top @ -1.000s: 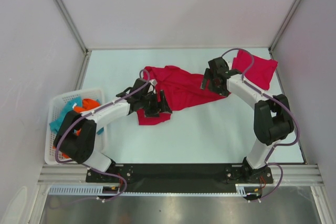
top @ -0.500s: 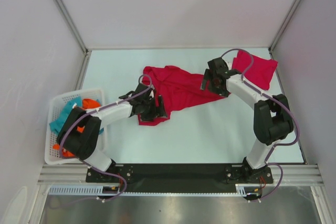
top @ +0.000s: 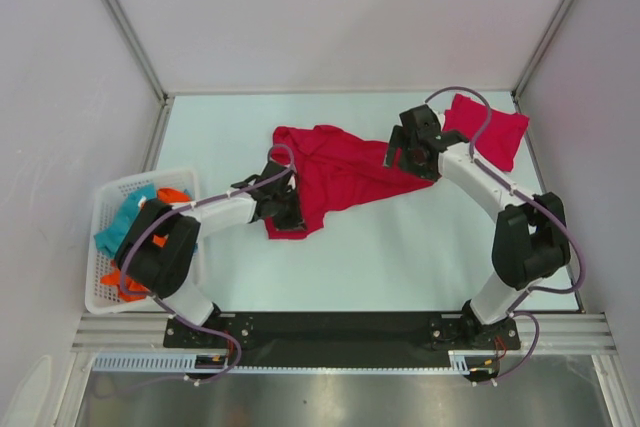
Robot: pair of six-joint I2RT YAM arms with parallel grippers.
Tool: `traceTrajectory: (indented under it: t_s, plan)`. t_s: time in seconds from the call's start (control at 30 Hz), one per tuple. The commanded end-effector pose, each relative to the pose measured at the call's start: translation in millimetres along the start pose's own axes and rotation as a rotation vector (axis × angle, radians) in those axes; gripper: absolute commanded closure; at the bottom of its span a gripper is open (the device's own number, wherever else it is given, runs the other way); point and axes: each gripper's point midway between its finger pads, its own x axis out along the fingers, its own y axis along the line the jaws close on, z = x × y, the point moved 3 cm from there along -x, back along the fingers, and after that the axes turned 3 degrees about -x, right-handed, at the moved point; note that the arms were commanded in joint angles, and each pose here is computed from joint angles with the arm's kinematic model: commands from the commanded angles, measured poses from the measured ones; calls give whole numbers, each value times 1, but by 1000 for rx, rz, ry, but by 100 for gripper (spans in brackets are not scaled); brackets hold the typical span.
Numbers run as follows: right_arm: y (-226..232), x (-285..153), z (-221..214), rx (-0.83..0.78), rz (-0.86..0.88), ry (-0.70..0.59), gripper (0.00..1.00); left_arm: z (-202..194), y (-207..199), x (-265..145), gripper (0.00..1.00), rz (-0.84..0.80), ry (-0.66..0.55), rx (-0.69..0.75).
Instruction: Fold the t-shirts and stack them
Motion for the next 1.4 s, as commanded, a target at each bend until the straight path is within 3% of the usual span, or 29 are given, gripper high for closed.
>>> traceTrajectory:
  t_s: [0.0,0.17,0.27,0.63,1.17,1.37]
  plan:
    - [13,-31,23,2,59,-77,9,-1,-8,4,100,-32,2,25]
    - [12,-38,26,1,65,-93,9,1,-6,2,89,-17,-11,23]
    - [10,-38,26,0,56,-95,10,-1,-8,1,100,-25,-12,37]
    - [32,-8,-1,-34,82,7,10,31,-36,-38,100,-33,-118,112]
    - [64,3,-31,-75,118,79,9,112,-123,-162,100,-162,-380,198]
    - [68,1,-24,-71,110,64,9,123,-134,-215,100,-170,-476,215]
